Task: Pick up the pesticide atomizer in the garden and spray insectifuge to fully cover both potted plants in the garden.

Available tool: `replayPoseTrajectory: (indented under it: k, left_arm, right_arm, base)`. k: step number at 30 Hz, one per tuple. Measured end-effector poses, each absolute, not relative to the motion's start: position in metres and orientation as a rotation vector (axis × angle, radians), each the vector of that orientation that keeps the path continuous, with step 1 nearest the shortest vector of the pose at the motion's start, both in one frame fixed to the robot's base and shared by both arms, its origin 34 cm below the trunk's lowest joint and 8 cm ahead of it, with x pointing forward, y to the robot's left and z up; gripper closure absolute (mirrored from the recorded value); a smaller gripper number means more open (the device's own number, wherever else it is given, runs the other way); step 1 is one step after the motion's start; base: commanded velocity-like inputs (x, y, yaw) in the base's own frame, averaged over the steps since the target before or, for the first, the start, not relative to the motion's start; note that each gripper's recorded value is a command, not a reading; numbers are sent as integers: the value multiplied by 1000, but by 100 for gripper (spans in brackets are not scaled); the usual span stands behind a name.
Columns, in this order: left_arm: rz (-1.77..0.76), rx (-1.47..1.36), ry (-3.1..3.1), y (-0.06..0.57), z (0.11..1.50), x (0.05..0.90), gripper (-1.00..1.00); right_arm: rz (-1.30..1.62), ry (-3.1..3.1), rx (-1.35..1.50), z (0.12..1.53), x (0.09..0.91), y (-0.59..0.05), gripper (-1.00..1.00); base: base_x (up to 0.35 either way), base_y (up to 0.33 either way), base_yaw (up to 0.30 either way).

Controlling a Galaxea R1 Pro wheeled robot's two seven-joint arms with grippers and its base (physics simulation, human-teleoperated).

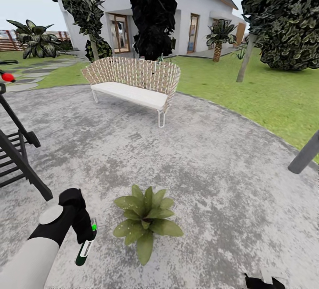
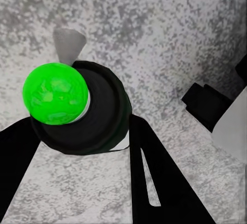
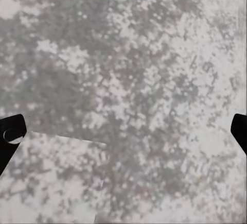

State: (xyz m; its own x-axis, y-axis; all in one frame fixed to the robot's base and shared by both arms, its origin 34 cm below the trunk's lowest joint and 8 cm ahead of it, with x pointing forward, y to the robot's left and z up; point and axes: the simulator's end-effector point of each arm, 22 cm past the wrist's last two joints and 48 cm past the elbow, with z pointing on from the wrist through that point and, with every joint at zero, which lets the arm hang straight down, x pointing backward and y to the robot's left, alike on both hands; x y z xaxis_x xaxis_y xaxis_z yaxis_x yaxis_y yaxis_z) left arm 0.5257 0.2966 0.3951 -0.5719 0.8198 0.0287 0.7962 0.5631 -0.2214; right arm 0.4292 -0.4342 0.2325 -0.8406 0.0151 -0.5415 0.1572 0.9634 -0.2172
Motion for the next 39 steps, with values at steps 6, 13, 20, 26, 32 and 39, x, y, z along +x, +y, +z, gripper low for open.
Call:
replayPoseTrajectory:
  k: [6, 13, 20, 26, 32, 39]
  left_arm:
    - [276, -1380, -2664, 298, 395, 526, 100]
    - [259, -1356, -2670, 309, 396, 525, 100]
    - [265, -1354, -2658, 309, 392, 519, 100]
    - [266, -1351, -2658, 309, 392, 518, 100]
    - [265, -1353, -2662, 309, 393, 520, 100]
    - [262, -1353, -2667, 309, 394, 522, 100]
  right_arm:
    - [-341, 2552, 122, 232, 429, -434, -100]
    - [-339, 2552, 121, 232, 429, -433, -100]
    - [-339, 2553, 119, 232, 429, -432, -100]
    - [-339, 2553, 118, 232, 429, -432, -100]
    - [-339, 2552, 118, 232, 429, -432, -100]
    - [-339, 2553, 118, 232, 429, -432, -100]
  base:
    - [-83, -259, 63]
    - [-4, -57, 258]
    - [0, -2, 276]
    - [27, -36, 246]
    - [131, -221, 28]
    - [45, -262, 1]
